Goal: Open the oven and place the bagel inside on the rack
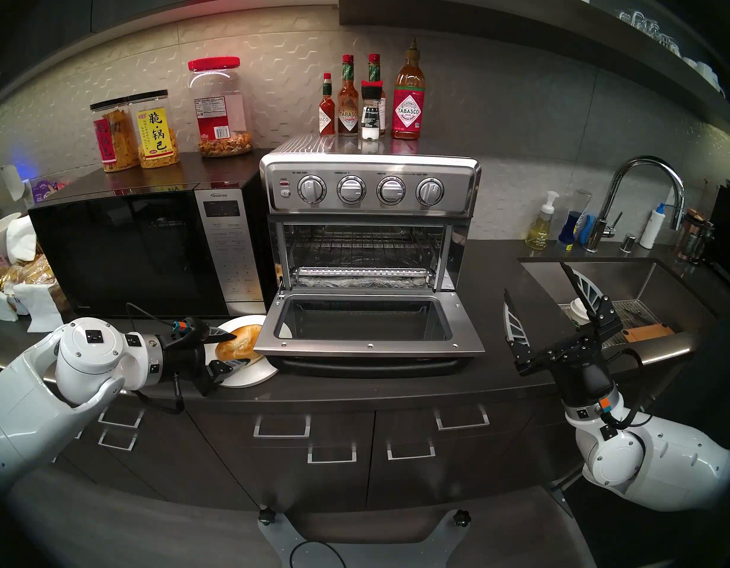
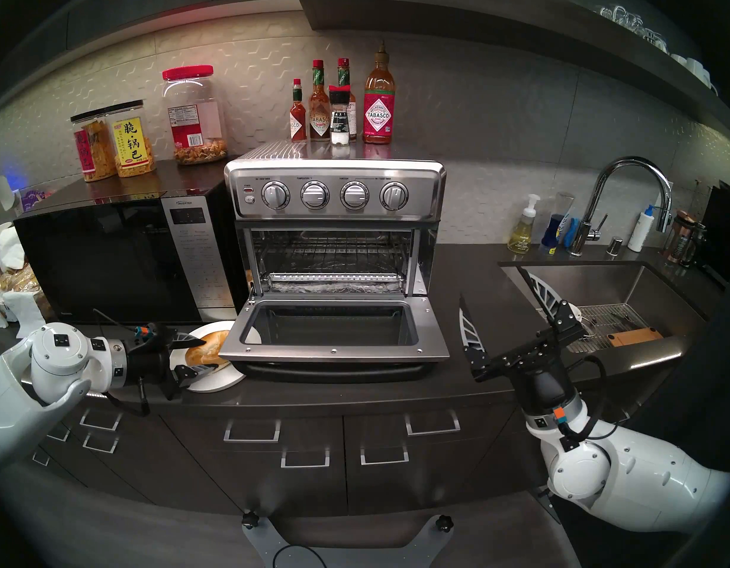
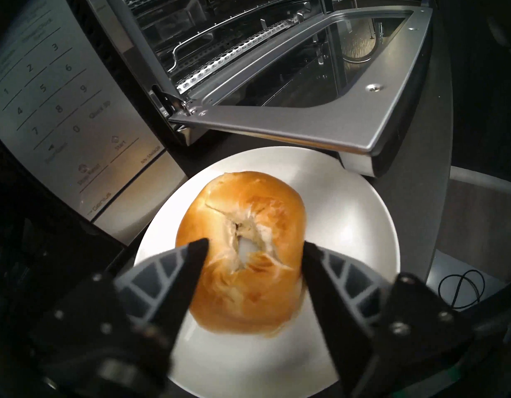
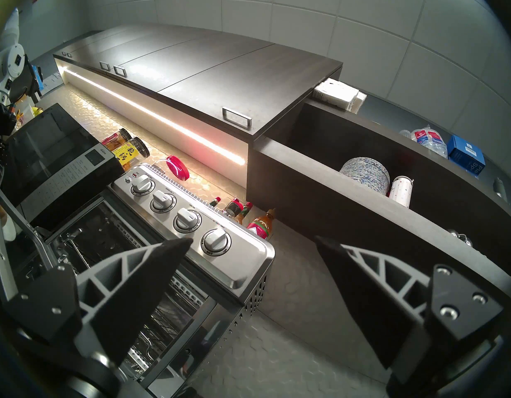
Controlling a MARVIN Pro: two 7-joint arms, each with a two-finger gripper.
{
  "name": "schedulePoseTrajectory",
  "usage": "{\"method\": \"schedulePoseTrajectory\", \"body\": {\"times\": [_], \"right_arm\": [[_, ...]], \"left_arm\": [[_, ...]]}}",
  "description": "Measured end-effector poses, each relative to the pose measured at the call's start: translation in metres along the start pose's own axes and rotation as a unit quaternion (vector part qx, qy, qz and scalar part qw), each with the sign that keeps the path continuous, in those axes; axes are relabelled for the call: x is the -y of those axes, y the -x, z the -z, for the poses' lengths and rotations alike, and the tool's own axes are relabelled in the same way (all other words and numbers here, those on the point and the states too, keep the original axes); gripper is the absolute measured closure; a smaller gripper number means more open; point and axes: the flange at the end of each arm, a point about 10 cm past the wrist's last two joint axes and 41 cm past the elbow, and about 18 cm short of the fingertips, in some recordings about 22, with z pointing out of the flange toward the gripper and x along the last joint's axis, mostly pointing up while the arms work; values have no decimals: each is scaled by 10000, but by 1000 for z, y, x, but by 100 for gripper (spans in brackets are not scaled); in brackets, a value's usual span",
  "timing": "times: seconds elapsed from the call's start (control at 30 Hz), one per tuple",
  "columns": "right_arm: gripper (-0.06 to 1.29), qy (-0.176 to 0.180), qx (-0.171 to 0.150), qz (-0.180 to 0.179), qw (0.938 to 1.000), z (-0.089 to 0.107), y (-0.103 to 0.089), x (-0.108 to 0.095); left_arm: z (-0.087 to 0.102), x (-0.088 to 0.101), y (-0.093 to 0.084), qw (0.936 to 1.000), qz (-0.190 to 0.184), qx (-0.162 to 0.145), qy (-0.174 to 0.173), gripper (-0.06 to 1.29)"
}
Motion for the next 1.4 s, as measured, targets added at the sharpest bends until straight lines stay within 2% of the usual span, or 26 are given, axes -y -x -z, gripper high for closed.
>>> {"method": "schedulePoseTrajectory", "body": {"times": [0.07, 0.13, 0.2, 0.23, 0.27, 0.3, 0.53, 0.63, 0.73, 0.8, 0.83, 0.87, 0.9, 1.4], "right_arm": [[-1, 0, 0, 0, 10000, 0, 0, 0], [-1, 0, 0, 0, 10000, 0, 0, 0], [-1, 0, 0, 0, 10000, 0, 0, 0], [-1, 0, 0, 0, 10000, 0, 0, 0], [-1, 0, 0, 0, 10000, 0, 0, 0], [-1, 0, 0, 0, 10000, 0, 0, 0], [-1, 0, 0, 0, 10000, 0, 0, 0], [-1, 0, -1, 0, 10000, 0, 0, 0], [-1, 0, -1, 0, 10000, 0, 0, 0], [-1, 0, -1, 0, 10000, 0, 0, 0], [-1, 0, -1, 0, 10000, 0, 0, 0], [-1, 0, -1, 0, 10000, 0, 0, 0], [-1, 0, -1, 0, 10000, 0, 0, 0], [-1, 0, -1, 0, 10000, 0, 0, 0]], "left_arm": [[0, -1, 1, 10000, 9, 13, 9, 4], [1, -2, 3, 10000, 20, 31, 16, 53], [1, -2, 4, 10000, 23, 32, 2, 62], [1, -2, 4, 10000, 25, 32, -7, 76], [1, -2, 5, 10000, 28, 32, -22, 99], [2, -3, 5, 10000, 28, 31, -38, 105], [4, -3, 8, 9999, 26, 26, -128, 109], [6, -3, 8, 9999, 32, 23, -157, 109], [9, -2, 7, 9998, 44, -3, -199, 86], [9, -2, 7, 9998, 57, -8, -206, 49], [10, -2, 7, 9998, 67, -11, -208, 17], [10, -2, 8, 9998, 77, -13, -205, 2], [10, -2, 8, 9998, 88, -15, -199, -1], [9, -7, 10, 9999, 133, -92, -33, -1]]}}
